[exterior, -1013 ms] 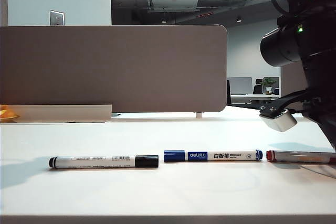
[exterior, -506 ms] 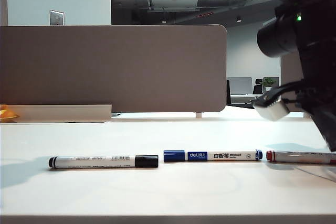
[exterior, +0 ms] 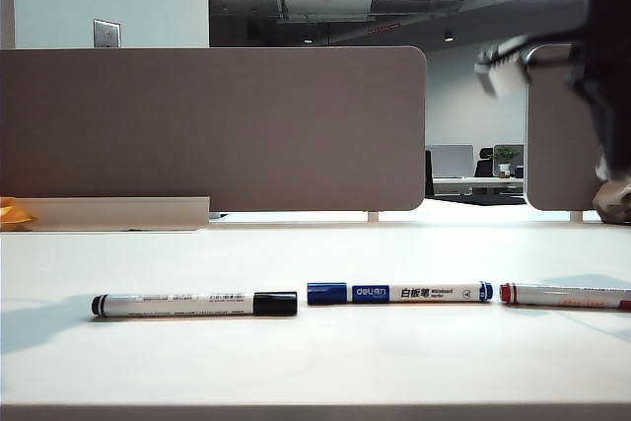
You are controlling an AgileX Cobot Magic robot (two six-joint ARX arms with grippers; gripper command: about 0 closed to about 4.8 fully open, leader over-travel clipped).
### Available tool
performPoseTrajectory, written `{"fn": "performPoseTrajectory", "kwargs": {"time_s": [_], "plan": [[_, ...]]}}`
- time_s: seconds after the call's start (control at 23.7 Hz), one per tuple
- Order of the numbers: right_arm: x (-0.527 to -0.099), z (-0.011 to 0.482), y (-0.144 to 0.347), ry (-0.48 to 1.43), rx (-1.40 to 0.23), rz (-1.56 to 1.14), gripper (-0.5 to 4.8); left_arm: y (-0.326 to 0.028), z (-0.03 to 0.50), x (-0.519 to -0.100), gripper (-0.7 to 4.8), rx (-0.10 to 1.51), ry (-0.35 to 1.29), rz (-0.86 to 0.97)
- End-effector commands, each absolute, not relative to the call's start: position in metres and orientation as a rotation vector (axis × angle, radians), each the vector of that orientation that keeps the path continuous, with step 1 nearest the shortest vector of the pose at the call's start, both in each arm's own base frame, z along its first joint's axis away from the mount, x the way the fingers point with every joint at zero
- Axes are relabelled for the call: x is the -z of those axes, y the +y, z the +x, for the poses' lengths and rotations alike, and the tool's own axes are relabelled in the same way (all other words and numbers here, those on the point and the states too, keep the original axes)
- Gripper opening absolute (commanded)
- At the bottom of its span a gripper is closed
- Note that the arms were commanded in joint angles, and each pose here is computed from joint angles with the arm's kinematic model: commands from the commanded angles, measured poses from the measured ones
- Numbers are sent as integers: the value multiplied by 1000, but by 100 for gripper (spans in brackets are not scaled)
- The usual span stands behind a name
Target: Pick up the markers one by one and line them up horizontally in a straight line on the table.
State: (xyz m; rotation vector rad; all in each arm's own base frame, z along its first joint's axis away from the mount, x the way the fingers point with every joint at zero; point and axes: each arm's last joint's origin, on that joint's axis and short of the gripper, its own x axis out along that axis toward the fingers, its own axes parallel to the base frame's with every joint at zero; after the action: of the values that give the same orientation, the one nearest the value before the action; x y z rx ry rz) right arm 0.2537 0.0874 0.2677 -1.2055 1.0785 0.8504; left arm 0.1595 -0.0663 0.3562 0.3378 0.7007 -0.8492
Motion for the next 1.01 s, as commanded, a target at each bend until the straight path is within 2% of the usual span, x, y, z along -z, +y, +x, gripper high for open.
{"fn": "performPoseTrajectory", "kwargs": {"time_s": [0.04,0.17,0.34,0.63,0.72,0.84,1.01], "plan": [[-295,241,85,926,-774,-1107,-3,-66,160,-358,-6,852,683,329],[-321,228,82,772,-685,-930,-3,-67,161,-361,-6,822,673,264],[-353,206,78,569,-694,-720,-3,-66,158,-371,-6,807,583,240],[-403,165,70,201,-767,-420,-3,-56,128,-407,-6,772,257,185],[-416,150,66,100,-760,-369,-3,-47,107,-421,-6,691,122,191],[-422,138,62,21,-757,-305,-3,-36,81,-428,-6,604,-5,188],[-416,127,58,-90,-748,-262,-3,-23,52,-416,-6,508,-81,149]]}}
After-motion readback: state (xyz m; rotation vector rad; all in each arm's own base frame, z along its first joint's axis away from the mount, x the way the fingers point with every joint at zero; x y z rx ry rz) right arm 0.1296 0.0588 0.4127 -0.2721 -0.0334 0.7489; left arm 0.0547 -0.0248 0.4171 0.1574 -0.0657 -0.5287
